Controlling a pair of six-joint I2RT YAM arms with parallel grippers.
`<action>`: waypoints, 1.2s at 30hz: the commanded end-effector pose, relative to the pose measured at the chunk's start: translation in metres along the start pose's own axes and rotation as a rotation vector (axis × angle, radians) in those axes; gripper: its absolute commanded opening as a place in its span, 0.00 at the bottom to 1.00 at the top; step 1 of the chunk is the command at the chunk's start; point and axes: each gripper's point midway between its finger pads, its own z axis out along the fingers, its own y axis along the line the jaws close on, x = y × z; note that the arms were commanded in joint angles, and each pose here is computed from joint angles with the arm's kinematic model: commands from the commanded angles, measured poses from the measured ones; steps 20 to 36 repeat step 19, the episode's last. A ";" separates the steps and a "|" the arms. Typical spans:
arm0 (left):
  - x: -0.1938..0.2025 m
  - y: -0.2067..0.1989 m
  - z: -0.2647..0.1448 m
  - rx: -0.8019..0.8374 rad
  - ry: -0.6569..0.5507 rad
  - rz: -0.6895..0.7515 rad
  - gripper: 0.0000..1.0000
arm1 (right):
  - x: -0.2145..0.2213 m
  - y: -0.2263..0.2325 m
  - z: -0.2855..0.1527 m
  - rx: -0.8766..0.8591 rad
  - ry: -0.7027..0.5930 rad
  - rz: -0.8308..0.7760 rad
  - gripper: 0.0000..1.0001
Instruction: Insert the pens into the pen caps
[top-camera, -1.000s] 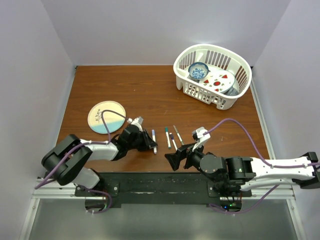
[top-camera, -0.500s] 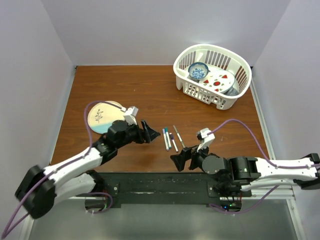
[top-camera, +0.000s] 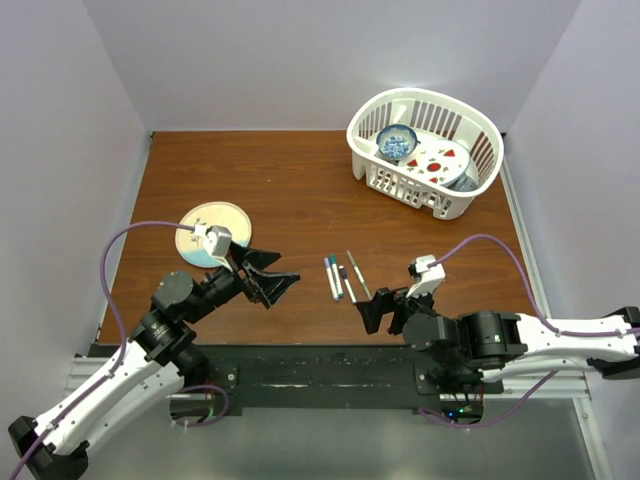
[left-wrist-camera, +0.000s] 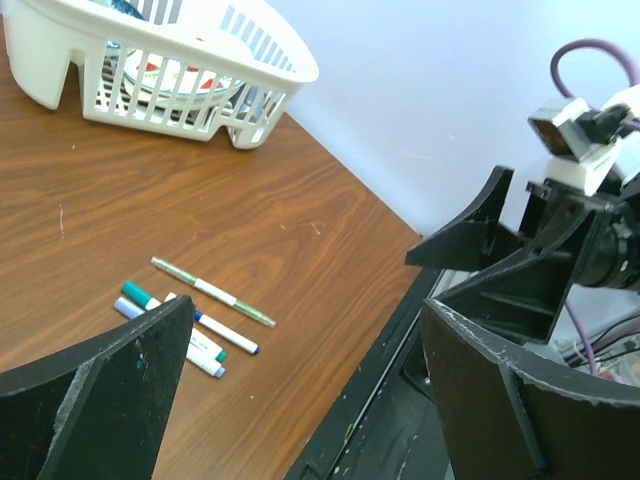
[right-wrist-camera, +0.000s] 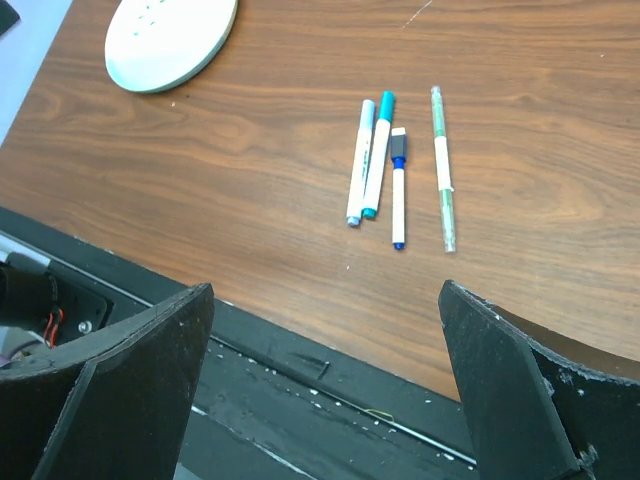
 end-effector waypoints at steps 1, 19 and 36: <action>0.007 -0.001 0.001 0.023 0.022 0.032 1.00 | -0.029 -0.004 -0.005 0.030 -0.094 0.080 0.99; 0.005 -0.007 0.000 0.052 0.015 0.039 1.00 | -0.040 0.005 -0.009 -0.006 -0.105 0.081 0.99; 0.005 -0.007 0.000 0.052 0.015 0.039 1.00 | -0.040 0.005 -0.009 -0.006 -0.105 0.081 0.99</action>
